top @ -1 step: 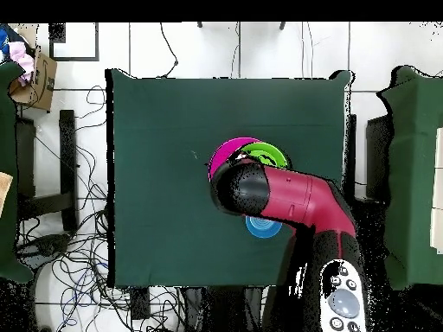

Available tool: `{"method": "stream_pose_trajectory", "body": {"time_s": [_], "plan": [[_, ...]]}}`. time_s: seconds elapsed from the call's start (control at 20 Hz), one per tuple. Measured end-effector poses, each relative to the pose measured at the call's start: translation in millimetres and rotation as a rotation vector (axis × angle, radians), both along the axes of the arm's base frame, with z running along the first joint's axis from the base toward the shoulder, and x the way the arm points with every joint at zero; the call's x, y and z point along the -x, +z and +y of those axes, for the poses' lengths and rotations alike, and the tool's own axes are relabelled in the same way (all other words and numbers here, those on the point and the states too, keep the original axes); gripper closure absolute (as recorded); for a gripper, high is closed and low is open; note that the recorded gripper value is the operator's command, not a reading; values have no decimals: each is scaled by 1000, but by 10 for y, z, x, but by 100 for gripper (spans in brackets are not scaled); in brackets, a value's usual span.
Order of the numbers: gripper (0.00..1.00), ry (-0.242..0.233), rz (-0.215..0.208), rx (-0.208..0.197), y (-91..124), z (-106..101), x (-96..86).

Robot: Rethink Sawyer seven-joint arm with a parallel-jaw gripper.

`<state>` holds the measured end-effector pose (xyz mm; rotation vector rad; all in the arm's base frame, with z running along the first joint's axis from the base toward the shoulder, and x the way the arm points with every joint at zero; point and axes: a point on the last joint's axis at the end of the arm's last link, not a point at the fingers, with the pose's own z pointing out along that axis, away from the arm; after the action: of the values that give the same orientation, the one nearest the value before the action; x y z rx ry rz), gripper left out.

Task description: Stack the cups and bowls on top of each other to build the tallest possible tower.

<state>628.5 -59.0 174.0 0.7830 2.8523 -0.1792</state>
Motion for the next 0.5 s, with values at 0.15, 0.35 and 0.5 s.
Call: {"method": "stream_pose_trajectory", "body": {"time_s": [0.15,0.35,0.5], "plan": [[0,-1,-1,2,12,-9,2],[0,-2,-8,4,49,-13,-6],[0,-2,-20,8,120,-19,-24]]}}
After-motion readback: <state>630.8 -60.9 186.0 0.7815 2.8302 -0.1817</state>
